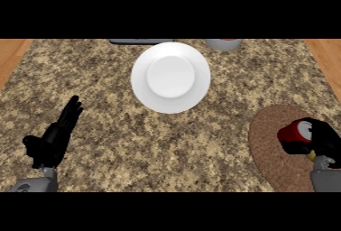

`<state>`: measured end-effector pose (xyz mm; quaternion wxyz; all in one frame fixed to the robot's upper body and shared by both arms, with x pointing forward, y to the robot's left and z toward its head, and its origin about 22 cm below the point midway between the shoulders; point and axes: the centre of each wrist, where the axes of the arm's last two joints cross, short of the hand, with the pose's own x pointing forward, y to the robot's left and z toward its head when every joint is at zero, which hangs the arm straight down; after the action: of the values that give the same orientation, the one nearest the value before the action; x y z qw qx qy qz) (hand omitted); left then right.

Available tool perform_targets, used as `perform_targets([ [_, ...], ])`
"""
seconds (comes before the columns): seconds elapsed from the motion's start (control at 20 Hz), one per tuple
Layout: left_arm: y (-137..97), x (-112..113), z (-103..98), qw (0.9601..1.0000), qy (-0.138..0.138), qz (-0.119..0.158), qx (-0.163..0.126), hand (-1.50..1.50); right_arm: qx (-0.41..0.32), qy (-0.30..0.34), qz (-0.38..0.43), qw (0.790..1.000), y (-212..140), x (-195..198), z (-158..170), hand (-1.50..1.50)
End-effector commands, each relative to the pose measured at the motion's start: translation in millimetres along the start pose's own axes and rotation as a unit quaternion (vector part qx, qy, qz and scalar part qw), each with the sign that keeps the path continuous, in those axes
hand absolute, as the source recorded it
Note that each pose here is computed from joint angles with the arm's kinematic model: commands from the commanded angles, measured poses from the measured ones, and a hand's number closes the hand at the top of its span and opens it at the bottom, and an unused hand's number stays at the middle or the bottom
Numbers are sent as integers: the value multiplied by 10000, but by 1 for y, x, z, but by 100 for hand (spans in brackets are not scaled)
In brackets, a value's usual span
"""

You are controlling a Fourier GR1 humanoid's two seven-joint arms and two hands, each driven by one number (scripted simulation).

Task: Pick the can from the placemat and place it in the plate

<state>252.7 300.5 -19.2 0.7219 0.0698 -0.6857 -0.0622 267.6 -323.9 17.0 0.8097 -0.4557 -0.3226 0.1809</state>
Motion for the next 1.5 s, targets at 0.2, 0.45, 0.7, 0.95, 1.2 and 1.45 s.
perform_targets([
  [0.2,8,-6,6,10000,-6,19,-34,0,-137,-377,80,9992,22,8,-1,150],
  [0.45,-1,7,-4,9999,-98,54,-91,0,200,-2059,754,9755,-14,9,-32,150],
  [0.7,-3,11,-12,9999,-124,12,-101,0,-336,-3609,1233,9238,-19,29,-39,150],
  [0.95,-13,-13,-3,10000,-20,49,-39,0,-437,-4215,799,9023,-19,53,-49,150],
  [1.2,2,-10,-3,10000,30,66,-21,0,-837,-4692,589,8771,-59,61,-16,150],
  [1.45,-9,-14,8,10000,-9,2,-4,0,-1516,-5037,78,8504,-52,70,10,150],
])
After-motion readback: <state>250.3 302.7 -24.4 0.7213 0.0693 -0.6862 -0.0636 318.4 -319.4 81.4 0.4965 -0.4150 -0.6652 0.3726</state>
